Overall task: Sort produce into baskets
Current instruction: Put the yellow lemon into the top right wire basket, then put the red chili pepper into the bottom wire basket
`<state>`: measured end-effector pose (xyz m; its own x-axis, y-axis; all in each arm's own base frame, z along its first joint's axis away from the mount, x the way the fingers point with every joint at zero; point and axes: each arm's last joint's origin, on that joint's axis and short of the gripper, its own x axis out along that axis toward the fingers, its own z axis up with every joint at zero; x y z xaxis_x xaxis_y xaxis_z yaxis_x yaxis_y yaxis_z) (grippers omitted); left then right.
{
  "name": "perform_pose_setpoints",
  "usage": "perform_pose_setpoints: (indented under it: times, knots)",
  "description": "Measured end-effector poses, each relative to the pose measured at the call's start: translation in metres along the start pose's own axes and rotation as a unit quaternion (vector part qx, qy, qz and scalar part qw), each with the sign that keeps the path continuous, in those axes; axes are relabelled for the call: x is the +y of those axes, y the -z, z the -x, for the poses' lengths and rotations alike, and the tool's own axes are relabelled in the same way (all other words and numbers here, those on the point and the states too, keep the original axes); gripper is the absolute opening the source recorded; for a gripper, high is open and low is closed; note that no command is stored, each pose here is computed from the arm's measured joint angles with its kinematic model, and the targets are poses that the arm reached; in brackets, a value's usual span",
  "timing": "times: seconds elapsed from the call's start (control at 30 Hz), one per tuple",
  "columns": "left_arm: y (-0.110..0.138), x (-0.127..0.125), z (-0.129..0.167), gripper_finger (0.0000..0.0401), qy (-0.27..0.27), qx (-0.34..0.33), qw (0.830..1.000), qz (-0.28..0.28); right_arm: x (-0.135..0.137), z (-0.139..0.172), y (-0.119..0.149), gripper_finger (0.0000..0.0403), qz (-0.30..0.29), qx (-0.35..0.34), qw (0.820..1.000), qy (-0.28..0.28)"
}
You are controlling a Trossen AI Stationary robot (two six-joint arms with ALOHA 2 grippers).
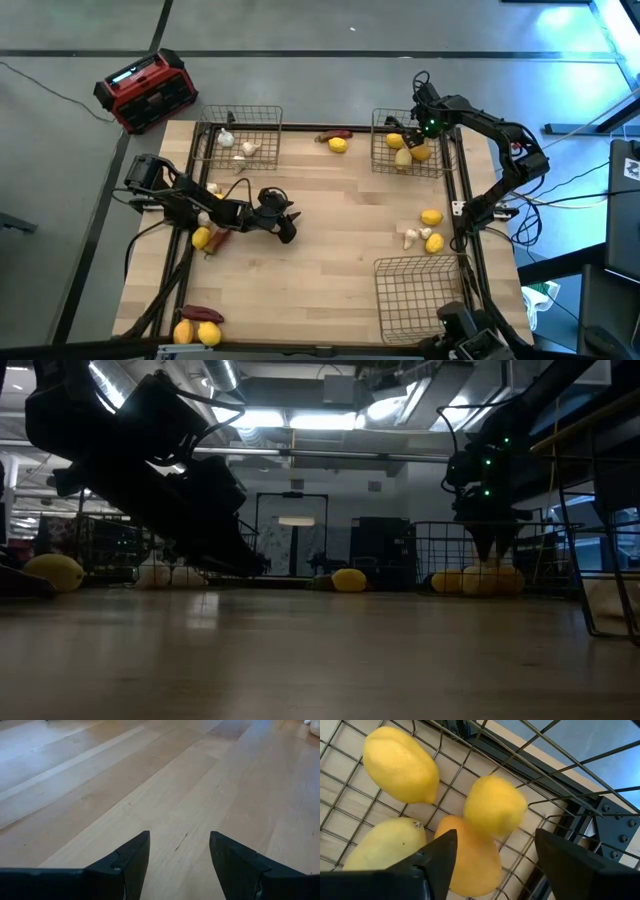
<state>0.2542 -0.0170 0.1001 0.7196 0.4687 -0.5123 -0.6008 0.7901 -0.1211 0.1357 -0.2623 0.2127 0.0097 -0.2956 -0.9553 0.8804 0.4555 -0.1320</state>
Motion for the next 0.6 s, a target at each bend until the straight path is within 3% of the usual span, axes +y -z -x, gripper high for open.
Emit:
perform_pose_setpoints:
  times: [0.37,0.6]
  knots:
    - [0.000,0.000,0.000,0.0202,0.000,0.000,1.000,0.000,0.001,0.001,0.000,0.0268,0.005,0.000,1.000,-0.007]
    - [0.000,0.000,0.000,0.0202,0.000,0.000,1.000,0.000,-0.002,0.040,-0.003,0.0268,0.001,-0.040,0.998,-0.051]
